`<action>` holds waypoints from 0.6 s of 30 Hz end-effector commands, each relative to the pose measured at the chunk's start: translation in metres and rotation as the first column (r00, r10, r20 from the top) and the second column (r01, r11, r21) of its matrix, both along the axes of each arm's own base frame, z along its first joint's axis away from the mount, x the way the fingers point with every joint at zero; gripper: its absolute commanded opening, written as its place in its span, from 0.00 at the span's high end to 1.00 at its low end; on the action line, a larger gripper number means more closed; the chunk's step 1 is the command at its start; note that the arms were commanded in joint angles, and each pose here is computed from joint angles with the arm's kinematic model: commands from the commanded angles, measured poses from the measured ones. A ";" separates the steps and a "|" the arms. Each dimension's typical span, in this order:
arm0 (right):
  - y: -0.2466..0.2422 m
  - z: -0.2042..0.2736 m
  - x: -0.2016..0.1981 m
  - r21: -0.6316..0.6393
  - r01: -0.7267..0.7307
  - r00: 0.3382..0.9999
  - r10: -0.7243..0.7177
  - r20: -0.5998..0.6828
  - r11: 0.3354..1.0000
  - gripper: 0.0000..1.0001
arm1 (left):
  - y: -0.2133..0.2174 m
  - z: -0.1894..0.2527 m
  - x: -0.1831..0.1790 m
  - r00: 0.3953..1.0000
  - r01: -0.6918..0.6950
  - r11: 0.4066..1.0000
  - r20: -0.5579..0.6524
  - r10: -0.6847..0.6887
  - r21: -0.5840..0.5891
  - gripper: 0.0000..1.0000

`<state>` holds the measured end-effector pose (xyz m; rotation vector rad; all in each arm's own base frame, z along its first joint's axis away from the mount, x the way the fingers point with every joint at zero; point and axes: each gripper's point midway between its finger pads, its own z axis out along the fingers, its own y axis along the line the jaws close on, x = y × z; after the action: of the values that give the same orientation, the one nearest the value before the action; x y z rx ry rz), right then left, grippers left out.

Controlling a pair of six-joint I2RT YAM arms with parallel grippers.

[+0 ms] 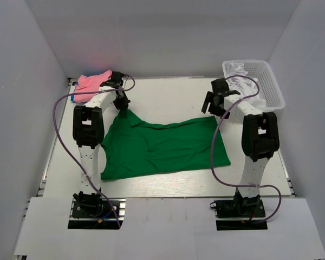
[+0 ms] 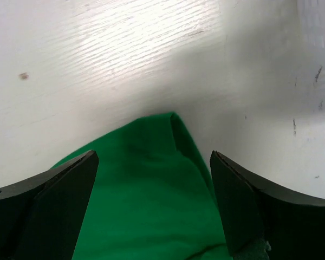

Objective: Fold and stack the t-shirts
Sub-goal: Grap the side of the flattened tshirt furthest away from the robot with both arms

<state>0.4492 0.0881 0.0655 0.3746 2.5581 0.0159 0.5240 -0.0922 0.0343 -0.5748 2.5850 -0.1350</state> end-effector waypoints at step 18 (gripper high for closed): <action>-0.007 -0.042 0.030 -0.069 0.021 0.998 -0.018 0.052 0.997 0.32 | -0.014 0.063 -0.019 0.995 0.062 0.993 0.088 -0.053 -0.097 1.00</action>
<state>0.4772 0.0818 0.0324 0.3615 2.4983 -0.0552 0.5006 -0.1028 0.0421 -0.5555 2.6297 -0.2286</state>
